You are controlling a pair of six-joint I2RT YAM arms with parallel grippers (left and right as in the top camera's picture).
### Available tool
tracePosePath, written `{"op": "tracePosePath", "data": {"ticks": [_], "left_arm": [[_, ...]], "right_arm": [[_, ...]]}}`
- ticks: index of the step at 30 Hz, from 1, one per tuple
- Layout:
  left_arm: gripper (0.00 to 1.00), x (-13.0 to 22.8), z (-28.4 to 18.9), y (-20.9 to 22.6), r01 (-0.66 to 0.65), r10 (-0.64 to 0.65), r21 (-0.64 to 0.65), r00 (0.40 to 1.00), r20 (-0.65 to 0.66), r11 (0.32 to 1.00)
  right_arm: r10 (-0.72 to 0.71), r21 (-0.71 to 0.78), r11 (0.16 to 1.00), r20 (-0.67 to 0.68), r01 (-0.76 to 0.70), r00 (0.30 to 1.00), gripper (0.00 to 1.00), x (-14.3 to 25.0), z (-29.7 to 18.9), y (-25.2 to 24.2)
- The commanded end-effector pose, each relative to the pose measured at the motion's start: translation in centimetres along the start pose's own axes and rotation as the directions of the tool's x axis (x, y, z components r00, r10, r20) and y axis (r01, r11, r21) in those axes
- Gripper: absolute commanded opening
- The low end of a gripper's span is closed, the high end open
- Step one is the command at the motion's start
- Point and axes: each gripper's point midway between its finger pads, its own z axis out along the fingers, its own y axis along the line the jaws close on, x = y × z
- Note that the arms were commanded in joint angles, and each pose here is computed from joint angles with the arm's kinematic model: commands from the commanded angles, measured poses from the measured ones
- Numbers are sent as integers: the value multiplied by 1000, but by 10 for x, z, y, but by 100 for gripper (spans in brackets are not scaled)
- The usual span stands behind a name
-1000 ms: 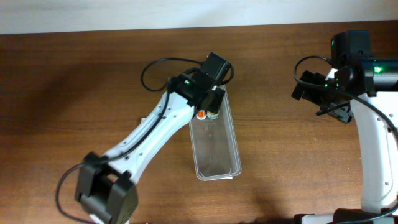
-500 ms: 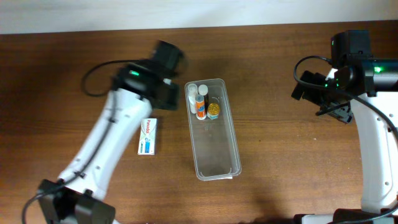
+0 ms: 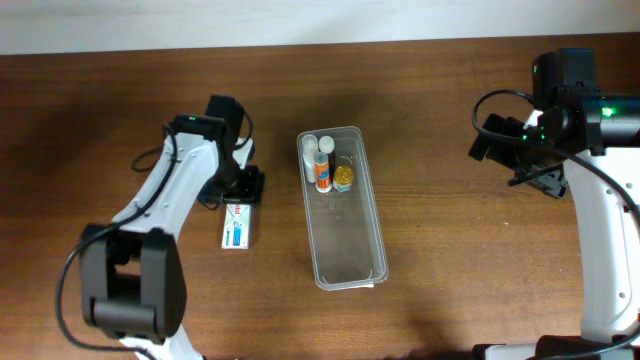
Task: Pack container
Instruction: 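Move the left gripper to the Panadol box and grasp it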
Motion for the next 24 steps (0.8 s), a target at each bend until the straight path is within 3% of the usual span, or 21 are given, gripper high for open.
{"op": "tracePosePath", "data": {"ticks": [1,12,13,17,24], "left_arm": [[79,4,23,1,-2,3,20,999,-39,1000],[78,11,65,7,50,-49,12,994,-99,999],[76,11,67,7,62,-61,10,993,-103,998],[51,15,67,7,84,-82,10,990,-116,996],[50,14,44,5,135,-134,11,988,-74,991]], "right_arm": [[18,-6,1000,12,-18,1000,98,-2,-4,-1],[18,-6,1000,12,-18,1000,98,-2,-4,-1],[18,-6,1000,12,-18,1000,98,-2,-4,-1],[18,-6,1000,12,-18,1000,98,-2,-4,-1],[18,-6,1000,12,-18,1000,98,-2,-4,-1]]}}
